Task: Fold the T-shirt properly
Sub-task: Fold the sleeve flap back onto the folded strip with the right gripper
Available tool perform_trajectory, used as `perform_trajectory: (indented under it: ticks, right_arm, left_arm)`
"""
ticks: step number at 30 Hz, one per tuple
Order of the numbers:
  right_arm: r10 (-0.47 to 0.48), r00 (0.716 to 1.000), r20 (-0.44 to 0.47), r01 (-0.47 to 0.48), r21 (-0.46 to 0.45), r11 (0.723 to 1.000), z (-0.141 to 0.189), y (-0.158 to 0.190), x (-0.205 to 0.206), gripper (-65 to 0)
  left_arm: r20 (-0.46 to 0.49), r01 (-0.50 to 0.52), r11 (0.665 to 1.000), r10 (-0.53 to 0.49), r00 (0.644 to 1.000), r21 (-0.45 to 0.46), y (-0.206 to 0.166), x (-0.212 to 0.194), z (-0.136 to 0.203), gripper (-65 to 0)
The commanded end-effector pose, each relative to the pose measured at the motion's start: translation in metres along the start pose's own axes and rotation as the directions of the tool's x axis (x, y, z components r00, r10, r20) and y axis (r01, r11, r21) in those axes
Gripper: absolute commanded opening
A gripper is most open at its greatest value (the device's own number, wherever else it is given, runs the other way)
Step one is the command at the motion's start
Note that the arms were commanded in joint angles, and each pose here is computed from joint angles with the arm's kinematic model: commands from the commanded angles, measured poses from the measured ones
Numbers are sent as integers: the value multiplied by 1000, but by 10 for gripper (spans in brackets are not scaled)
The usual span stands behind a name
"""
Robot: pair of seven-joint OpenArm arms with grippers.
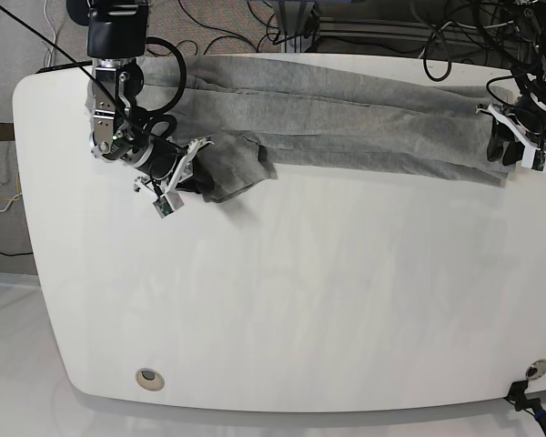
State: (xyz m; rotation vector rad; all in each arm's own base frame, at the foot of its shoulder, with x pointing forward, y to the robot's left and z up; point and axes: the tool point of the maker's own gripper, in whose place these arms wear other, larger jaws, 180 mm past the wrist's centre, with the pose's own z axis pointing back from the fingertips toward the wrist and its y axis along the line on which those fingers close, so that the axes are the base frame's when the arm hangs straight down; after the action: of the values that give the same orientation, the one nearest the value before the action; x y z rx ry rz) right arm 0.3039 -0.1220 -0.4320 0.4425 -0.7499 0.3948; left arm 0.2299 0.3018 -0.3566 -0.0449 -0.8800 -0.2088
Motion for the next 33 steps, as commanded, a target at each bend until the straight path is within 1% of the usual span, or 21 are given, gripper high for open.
perform_trajectory:
  ticks: [1, 4, 7, 11, 14, 16, 19, 22, 26, 30, 33]
  right_arm:
    - [36, 998, -58, -38, -28, 999, 2, -9, -3, -650]
    - [47, 998, -48, -49, -31, 998, 3, -10, 2, -650]
    - [106, 994, -18, -107, -41, 993, 12, -4, 20, -650]
    - [178, 983, -42, -181, -110, 977, 44, -9, 35, -650]
    - [233, 970, -71, -242, -161, 957, 68, -7, 44, -650]
    - [259, 961, -93, -272, -174, 947, 78, -1, 44, -650]
    - [283, 949, -140, -305, -171, 937, 90, 12, 32, -650]
    - [282, 944, -169, -307, -150, 940, 97, 25, 14, -650]
    - [253, 942, -218, -283, -117, 952, 102, 36, -15, -650]
    - [204, 956, -211, -218, -45, 975, 104, 55, -33, -650]
    - [166, 965, -203, -170, 1, 986, 106, 68, -42, -650]
  left_arm:
    - [43, 21, 1000, -21, 999, 5, 5, 15, 3, -472]
    - [42, 22, 1000, -22, 999, 6, 5, 15, 3, -472]
    - [41, 21, 1000, -21, 999, 6, 5, 14, 3, -472]
    - [40, 20, 1000, -20, 999, 6, 5, 14, 3, -472]
    - [24, -1, 1000, 1, 1000, 6, 7, 6, 1, -472]
    - [29, -13, 1000, 12, 999, 8, 10, 7, -3, -472]
    - [23, -26, 1000, 26, 999, 9, 12, 4, -5, -472]
    - [23, -26, 1000, 26, 999, 9, 12, 4, -5, -472]
    - [23, -26, 1000, 26, 999, 9, 12, 4, -5, -472]
    - [23, -25, 1000, 25, 999, 9, 12, 4, -5, -472]
    - [22, -26, 1000, 26, 999, 9, 12, 4, -5, -472]
